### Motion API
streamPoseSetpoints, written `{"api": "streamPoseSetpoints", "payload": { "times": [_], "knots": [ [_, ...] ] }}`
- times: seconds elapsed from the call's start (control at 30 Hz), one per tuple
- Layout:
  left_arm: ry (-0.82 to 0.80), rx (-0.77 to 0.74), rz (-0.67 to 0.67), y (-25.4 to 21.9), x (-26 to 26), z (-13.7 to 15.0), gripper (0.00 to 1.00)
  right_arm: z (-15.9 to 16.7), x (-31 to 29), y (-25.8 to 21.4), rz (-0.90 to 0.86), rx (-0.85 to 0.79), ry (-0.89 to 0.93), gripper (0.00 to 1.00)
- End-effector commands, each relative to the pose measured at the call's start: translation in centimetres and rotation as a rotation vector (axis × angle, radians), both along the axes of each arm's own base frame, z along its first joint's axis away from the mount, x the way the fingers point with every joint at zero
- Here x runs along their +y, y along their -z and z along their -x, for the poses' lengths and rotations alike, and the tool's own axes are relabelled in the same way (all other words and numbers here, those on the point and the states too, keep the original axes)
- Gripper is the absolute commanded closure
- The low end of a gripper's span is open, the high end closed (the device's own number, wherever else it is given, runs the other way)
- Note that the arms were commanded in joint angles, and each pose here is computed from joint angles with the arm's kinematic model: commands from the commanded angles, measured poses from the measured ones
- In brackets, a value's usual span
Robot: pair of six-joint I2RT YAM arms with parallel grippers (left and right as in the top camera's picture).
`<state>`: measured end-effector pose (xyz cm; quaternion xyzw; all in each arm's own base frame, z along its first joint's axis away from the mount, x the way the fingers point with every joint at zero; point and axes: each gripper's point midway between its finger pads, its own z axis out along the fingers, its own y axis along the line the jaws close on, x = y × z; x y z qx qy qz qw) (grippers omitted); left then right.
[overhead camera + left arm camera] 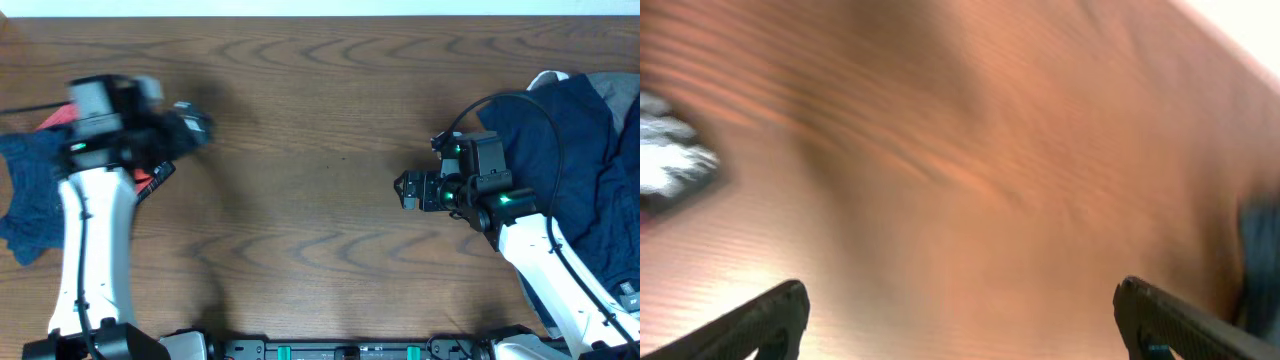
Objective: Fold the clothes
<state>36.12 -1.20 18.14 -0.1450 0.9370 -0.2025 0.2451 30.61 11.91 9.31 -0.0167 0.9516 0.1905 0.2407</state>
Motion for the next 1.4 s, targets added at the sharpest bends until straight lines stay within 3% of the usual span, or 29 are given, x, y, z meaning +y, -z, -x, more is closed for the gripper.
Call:
{"api": "streamPoseSetpoints", "payload": {
  "times": [0.0, 0.27, 0.4, 0.6, 0.8, 1.0, 1.37],
  "knots": [
    [0.237, 0.033, -0.063, 0.8, -4.9, 1.6, 0.02, -0.4, 0.4, -1.1, -0.036, -0.021, -0.014, 0.01],
    [0.357, 0.381, -0.265, 4.1, -6.5, 10.0, 0.02, 0.0, -2.5, -0.5, -0.008, 0.041, 0.122, 0.01],
    [0.291, 0.431, -0.309, 3.6, -5.1, 11.8, 0.02, 1.1, -5.4, -1.0, 0.007, 0.083, 0.269, 0.01],
    [0.229, 0.179, -0.315, 0.1, -4.4, 12.6, 0.02, 3.9, -8.8, -4.6, 0.123, -0.018, 0.372, 0.01],
    [0.070, -0.131, -0.310, -3.2, -2.4, 15.7, 0.02, 6.7, -9.5, -9.0, 0.087, -0.234, 0.395, 0.01],
    [0.027, -0.391, -0.267, -4.7, -1.9, 18.4, 0.02, 9.0, -10.2, -9.9, 0.067, -0.372, 0.422, 0.01],
    [0.014, -0.469, -0.254, -5.7, -1.6, 20.3, 0.02, 12.0, -10.5, -6.6, 0.119, -0.215, 0.409, 0.01]
  ]
}}
